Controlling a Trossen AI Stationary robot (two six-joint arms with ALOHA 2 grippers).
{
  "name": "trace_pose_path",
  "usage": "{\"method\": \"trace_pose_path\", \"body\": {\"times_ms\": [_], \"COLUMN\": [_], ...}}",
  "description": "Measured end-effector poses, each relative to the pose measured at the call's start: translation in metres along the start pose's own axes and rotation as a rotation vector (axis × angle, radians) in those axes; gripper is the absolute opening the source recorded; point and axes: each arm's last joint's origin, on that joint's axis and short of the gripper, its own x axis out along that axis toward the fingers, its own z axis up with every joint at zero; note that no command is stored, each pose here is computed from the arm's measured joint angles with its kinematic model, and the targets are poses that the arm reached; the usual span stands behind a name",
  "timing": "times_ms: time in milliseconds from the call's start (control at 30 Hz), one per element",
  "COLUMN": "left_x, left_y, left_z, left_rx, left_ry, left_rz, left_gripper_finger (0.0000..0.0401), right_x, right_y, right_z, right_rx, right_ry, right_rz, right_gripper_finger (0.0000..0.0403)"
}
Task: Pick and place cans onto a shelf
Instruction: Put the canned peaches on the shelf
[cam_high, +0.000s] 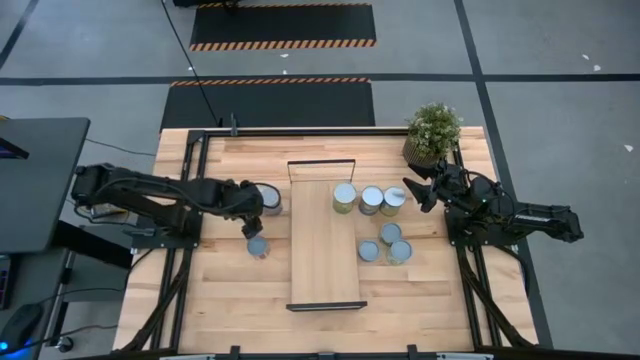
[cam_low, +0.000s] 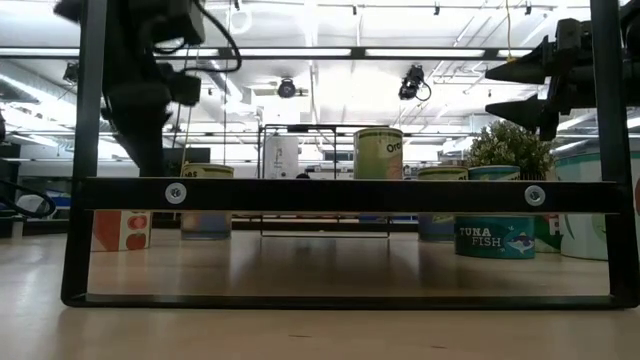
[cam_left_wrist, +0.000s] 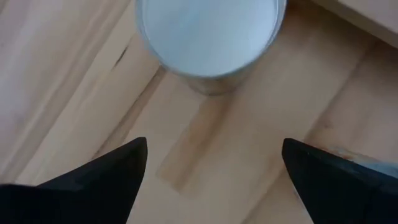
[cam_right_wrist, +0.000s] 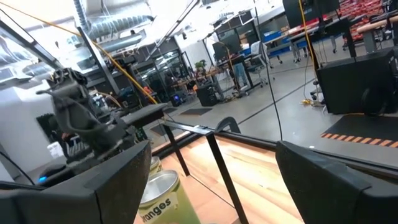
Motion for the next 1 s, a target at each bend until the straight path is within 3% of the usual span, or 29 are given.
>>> {"method": "trace_pose_path", "body": {"times_ms": [200,533,1000], "left_x": [0.016,0.034,0.034], "left_y": [0.008,0.014,0.009], "left_z": [0.005,0.008,0.020], "left_rx": [0.036,0.006,0.044], "left_ry": [-0.080,-0.159,-0.302], "left_rz": [0.031,-0.039,-0.082], "left_gripper_finger": [0.0378,0.0378,0.0378], "right_x": [0.000,0.000,0.000], "right_y": [0.000,0.000,0.000], "right_z": [0.000,0.000,0.000], "right_rx": [0.000,-0.001,0.000], "right_ry": [0.000,0.000,0.000], "right_rz": [0.000,0.000,0.000], "right_gripper_finger": [0.0352,0.0352,0.0352]}}
